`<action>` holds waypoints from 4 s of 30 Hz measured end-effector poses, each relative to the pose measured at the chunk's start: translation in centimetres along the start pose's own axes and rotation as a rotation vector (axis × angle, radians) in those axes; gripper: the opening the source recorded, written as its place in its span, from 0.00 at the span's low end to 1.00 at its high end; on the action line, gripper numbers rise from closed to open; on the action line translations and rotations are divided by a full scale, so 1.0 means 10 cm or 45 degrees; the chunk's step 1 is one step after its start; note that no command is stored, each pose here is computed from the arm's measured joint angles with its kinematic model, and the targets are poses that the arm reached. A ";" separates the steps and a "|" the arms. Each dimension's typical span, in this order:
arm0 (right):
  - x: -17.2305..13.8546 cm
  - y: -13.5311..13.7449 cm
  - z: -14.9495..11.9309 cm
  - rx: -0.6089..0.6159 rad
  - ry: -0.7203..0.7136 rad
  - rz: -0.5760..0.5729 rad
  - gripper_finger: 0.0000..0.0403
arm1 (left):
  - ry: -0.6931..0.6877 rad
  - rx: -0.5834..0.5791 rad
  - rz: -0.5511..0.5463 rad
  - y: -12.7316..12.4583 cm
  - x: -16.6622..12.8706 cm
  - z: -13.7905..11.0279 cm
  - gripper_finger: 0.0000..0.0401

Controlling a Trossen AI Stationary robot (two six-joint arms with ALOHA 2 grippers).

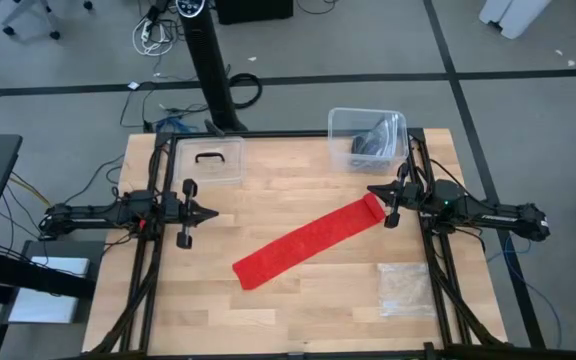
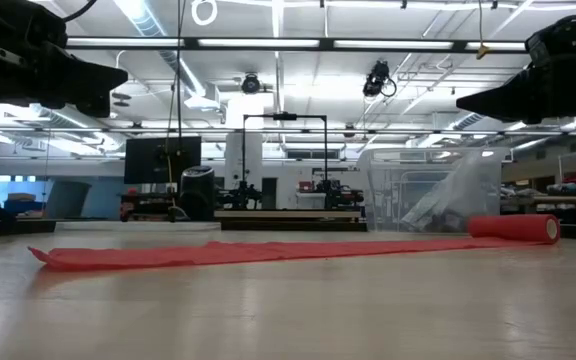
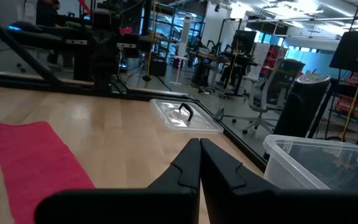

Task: Roll bandage

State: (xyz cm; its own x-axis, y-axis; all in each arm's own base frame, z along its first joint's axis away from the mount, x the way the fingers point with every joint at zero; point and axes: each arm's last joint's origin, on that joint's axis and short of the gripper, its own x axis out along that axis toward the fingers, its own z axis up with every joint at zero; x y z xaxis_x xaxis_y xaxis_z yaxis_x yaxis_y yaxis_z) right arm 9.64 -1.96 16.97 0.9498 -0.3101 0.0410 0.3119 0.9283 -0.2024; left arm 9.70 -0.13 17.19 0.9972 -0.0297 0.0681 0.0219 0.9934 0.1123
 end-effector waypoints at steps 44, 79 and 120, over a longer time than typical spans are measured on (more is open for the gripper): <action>0.25 -0.03 0.22 0.643 0.330 -0.035 0.01 | -0.210 -0.040 0.035 0.02 -0.01 0.16 0.00; 0.65 0.22 0.39 0.784 1.455 -0.547 0.24 | 0.132 -0.345 0.102 0.03 0.10 -0.09 0.00; 0.66 0.03 -0.19 0.877 1.870 -0.568 0.61 | 0.221 -0.268 0.162 0.19 0.08 -0.17 0.00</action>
State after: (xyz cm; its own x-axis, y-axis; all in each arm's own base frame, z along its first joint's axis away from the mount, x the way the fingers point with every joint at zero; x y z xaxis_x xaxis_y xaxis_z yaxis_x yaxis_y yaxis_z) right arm 15.99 -4.10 15.36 0.0883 -0.1018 -0.9909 0.8607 0.5086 0.0245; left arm 10.65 1.90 15.77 0.9898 0.0981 -0.1038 -0.1081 0.9895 -0.0956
